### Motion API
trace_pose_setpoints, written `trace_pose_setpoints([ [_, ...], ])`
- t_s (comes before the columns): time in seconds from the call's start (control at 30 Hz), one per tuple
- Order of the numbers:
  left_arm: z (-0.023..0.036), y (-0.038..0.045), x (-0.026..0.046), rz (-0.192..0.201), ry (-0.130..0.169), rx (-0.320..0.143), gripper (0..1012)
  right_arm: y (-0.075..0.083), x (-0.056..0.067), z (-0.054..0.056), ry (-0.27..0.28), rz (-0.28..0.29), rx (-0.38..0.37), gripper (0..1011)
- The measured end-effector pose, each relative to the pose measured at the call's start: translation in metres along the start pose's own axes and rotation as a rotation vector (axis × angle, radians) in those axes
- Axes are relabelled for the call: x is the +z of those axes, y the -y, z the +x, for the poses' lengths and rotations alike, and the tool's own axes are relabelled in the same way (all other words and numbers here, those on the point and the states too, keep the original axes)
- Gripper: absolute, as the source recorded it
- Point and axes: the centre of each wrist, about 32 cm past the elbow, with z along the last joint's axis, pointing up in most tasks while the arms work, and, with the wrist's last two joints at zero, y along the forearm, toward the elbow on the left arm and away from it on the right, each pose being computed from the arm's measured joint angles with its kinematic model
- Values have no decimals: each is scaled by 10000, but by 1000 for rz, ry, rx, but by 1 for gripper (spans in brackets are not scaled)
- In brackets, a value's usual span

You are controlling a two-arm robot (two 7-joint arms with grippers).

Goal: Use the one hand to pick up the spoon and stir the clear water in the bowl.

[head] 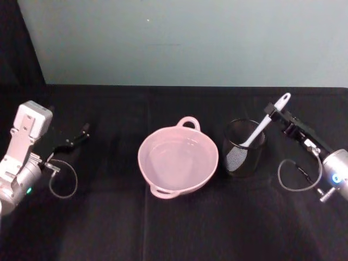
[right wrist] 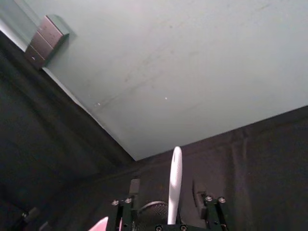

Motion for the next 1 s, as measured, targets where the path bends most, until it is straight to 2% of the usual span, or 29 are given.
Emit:
trace_pose_setpoints([
  [0.07,0,0,0,0,0,0,1011,27,17,-5,7,-12,-6,748],
  [0.13,0,0,0,0,0,0,1011,68,55,-24,23,-21,-10,776],
  [0.17,0,0,0,0,0,0,1011,83,70,-32,30,-26,-12,840],
  [0.23,0,0,0,0,0,0,1011,121,109,-55,50,-39,-12,876],
  [0.4,0,0,0,0,0,0,1011,288,255,-124,125,-105,-19,1002],
  [0.57,0,0,0,0,0,0,1011,489,409,-169,210,-154,-50,1002],
  [0.67,0,0,0,0,0,0,1011,565,453,-184,252,-177,-74,1002],
  [0.73,0,0,0,0,0,0,1011,617,485,-189,299,-203,-104,1002],
  [0.9,0,0,0,0,0,0,1011,620,470,-144,378,-252,-160,1002],
  [1.0,0,0,0,0,0,0,1011,519,414,-68,444,-282,-192,1003],
])
